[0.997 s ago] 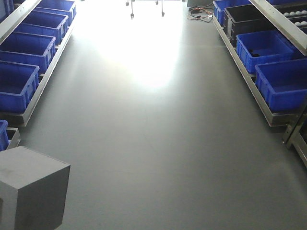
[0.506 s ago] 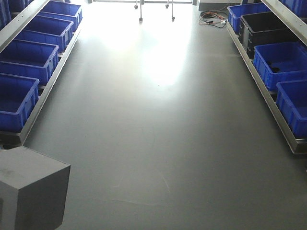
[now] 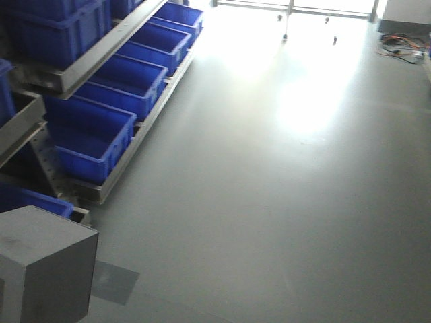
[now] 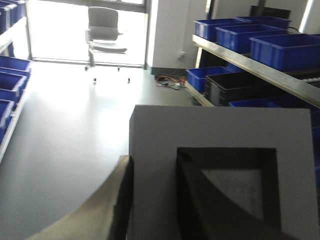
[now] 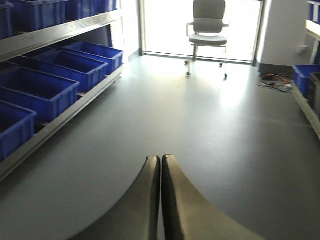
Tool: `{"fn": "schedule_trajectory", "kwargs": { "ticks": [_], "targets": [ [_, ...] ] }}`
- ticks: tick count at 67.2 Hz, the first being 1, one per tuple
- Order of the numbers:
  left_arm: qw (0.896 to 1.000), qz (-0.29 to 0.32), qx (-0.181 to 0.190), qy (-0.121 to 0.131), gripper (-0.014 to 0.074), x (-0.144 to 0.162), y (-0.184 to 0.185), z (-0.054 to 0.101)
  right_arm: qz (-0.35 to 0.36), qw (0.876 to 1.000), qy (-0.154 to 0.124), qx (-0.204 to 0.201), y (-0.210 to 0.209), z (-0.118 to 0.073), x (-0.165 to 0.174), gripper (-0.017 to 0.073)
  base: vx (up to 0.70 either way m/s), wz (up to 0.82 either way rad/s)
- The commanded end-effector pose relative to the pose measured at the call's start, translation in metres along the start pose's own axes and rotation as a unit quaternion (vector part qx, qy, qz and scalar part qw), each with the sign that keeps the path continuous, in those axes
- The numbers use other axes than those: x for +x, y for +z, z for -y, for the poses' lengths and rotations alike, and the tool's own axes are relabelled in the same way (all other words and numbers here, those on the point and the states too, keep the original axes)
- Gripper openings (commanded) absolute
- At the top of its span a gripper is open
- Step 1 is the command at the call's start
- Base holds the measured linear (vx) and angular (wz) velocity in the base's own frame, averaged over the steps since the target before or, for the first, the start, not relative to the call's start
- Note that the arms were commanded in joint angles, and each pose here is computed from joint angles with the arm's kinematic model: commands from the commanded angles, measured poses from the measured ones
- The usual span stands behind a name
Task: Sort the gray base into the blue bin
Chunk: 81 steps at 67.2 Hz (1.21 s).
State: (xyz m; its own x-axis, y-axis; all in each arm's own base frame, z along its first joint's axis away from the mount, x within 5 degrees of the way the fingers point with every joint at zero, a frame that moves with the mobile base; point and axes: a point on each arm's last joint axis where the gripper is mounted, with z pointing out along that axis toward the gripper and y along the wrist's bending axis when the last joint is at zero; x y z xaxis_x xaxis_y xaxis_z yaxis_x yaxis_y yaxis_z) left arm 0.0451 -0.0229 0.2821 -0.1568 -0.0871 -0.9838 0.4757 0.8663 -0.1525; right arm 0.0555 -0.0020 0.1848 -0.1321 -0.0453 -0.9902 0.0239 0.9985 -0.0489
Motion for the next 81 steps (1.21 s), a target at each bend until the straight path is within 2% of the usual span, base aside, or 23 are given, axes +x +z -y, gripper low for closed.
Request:
{"fn": "schedule_trajectory", "kwargs": {
  "ticks": [1,34,81],
  "targets": [
    [0.998,0.063,0.022,-0.005,-0.0007,-0.0186,-0.0031,0.0047,0.041,0.999,-0.007,0.004,-0.0004,0.0004,-0.0059,-0.0005,0.3,0.87],
    [0.998,0.063,0.022,-0.005,-0.0007,-0.0186,-0.0031,0.0047,0.041,0.999,-0.007,0.004,-0.0004,0.0004,-0.006,-0.0005,0.25,0.9],
    [0.998,0.063,0.022,-0.005,-0.0007,-0.0186,-0.0031,0.0047,0.04,0.999,-0.007,0.004,-0.0004,0.0004,-0.0058,-0.0005,0.2,0.76]
  ]
}}
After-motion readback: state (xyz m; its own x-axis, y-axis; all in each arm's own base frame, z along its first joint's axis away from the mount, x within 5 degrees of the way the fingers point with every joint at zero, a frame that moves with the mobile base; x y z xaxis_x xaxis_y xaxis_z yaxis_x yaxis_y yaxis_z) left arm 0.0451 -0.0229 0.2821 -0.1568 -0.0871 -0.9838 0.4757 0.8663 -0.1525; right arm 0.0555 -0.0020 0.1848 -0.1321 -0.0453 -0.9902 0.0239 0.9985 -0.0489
